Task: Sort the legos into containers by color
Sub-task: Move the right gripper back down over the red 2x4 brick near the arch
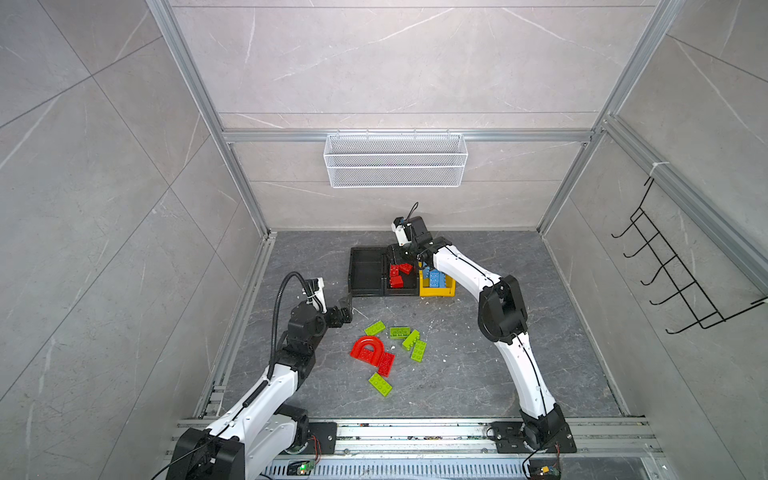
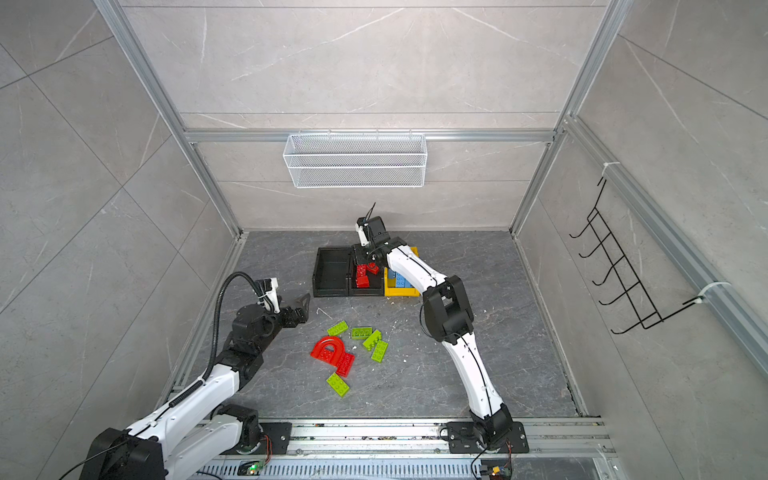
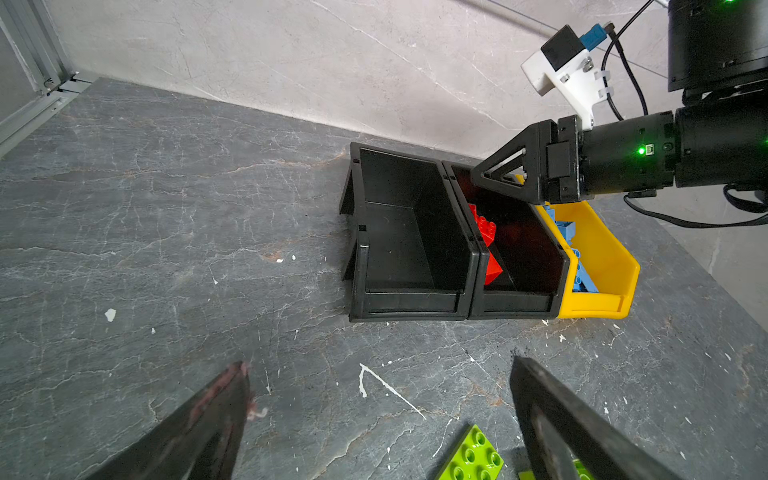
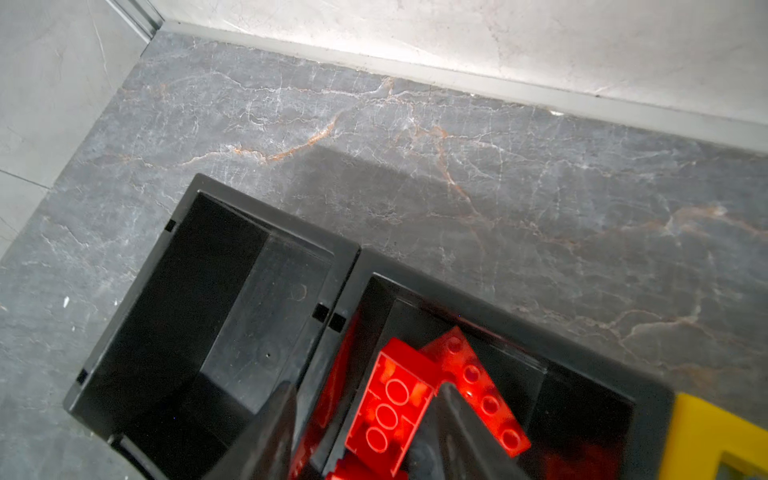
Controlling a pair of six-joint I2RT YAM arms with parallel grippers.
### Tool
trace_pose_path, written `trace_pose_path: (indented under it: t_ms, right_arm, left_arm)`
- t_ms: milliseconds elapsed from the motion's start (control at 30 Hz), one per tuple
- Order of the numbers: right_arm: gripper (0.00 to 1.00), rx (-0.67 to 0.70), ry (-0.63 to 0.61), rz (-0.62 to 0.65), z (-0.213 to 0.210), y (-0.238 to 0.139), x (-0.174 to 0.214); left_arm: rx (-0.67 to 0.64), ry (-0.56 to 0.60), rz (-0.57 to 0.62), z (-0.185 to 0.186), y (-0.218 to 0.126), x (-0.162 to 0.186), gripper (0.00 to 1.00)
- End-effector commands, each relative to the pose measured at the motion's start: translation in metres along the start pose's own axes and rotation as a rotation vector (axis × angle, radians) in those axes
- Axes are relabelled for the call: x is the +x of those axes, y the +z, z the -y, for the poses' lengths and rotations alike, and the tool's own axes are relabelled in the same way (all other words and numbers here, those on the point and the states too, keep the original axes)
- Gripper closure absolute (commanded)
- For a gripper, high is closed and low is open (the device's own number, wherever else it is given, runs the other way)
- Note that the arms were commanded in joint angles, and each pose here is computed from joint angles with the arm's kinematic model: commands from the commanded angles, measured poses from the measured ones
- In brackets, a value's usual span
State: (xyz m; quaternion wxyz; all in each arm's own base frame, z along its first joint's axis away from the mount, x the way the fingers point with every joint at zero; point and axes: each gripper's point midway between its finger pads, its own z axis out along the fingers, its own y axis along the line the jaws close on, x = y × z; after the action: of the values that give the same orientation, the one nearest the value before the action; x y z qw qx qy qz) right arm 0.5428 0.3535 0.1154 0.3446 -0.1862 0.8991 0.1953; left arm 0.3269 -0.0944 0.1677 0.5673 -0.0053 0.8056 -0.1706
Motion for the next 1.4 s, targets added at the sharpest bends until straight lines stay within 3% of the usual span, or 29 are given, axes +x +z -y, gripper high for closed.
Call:
trace_pose_path:
  t_ms: [0,200,533,767,900,1167,1367]
  right_arm:
    - [0.39,-0.008,-0.024,0.019,-0.008,-0.029,-0.01]
    - [0.36,-0.091,-0.108,0.042,-0.042,-0.075,0.014]
    - [0.32,-0.239,-0.277,-0.103,-0.11,-0.144,0.146]
    - [0.32,-0.225,-0.376,-0.263,-0.13,-0.158,0.216]
    - [0.34,-0.188,-0.341,-0.315,-0.139,-0.154,0.24]
    - [0.41,-0.081,-0.086,-0.378,-0.166,-0.16,0.277]
    - [0.43,-0.048,-0.014,-0.397,-0.173,-0.152,0.291]
  left_arm:
    - [0.022,0.005,0.062,0.006,-0.003,-0.017,0.0]
    - [0.015,0.005,0.079,0.005,-0.008,-0.02,0.0]
    - [-0.006,-0.009,0.105,0.002,-0.015,-0.026,0.0]
    - [-0.072,-0.013,0.135,-0.011,-0.021,-0.027,0.0]
    - [-0.069,-0.013,0.131,-0.01,-0.02,-0.026,0.01]
    - [-0.068,-0.017,0.129,-0.01,-0.019,-0.026,0.01]
    - [-0.062,-0.018,0.134,-0.009,-0.02,-0.027,0.01]
